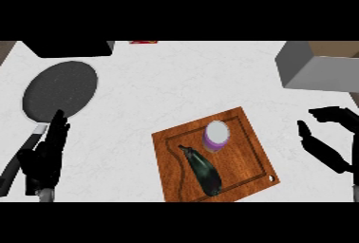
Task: Pick the can from the cutting board and place it in the cardboard box
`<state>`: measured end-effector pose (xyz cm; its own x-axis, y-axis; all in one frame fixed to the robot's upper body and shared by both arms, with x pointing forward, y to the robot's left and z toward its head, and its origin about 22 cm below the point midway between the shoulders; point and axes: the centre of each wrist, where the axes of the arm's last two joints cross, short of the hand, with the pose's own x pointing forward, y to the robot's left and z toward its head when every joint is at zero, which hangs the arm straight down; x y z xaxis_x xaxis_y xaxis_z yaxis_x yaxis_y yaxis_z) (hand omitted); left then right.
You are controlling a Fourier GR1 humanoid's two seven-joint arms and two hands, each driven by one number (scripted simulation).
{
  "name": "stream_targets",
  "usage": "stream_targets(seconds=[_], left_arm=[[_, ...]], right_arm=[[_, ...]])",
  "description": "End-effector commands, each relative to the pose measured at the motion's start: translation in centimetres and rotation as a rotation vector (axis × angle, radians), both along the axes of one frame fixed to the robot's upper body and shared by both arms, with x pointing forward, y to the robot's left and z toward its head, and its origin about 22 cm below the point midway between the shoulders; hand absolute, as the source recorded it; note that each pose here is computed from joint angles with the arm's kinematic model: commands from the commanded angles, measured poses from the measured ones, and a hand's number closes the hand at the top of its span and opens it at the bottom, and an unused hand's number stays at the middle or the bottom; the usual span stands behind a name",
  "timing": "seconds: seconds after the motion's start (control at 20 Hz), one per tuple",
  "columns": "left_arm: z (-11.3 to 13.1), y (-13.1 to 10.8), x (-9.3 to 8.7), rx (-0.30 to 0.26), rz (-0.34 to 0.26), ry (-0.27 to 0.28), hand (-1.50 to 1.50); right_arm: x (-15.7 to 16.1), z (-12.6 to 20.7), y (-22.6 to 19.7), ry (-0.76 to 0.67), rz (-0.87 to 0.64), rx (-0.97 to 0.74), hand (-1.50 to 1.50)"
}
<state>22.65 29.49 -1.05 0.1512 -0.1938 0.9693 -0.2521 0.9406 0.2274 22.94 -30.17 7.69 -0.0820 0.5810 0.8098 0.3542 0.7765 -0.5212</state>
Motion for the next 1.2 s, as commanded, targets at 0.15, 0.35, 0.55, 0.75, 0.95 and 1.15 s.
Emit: stream_targets(seconds=[0.15,0.35,0.55,0.75,0.95,1.15], left_arm=[[-1.3,-0.8,0.3,-0.057,0.018,0.052,0.0],[-1.0,-1.1,1.6,-0.056,0.009,0.047,0.0],[-1.0,-0.8,2.1,-0.05,-0.008,0.048,0.0],[-0.8,-1.6,3.4,-0.051,-0.03,0.05,0.0],[-0.4,-3.1,4.0,-0.057,-0.048,0.042,0.0],[-1.7,-1.7,3.3,-0.068,-0.036,0.046,0.0]], right_arm=[[-4.5,-0.4,4.8,-0.023,-0.177,-0.2,-1.5],[-6.3,2.6,5.7,0.163,-0.2,-0.303,-1.5],[-7.7,5.5,8.7,0.291,-0.23,-0.288,-1.5],[-7.8,8.5,10.7,0.419,-0.21,-0.344,-1.5],[-5.6,8.7,13.7,0.526,-0.186,-0.378,-1.5],[-4.1,8.4,15.5,0.6,-0.173,-0.406,-1.5]])
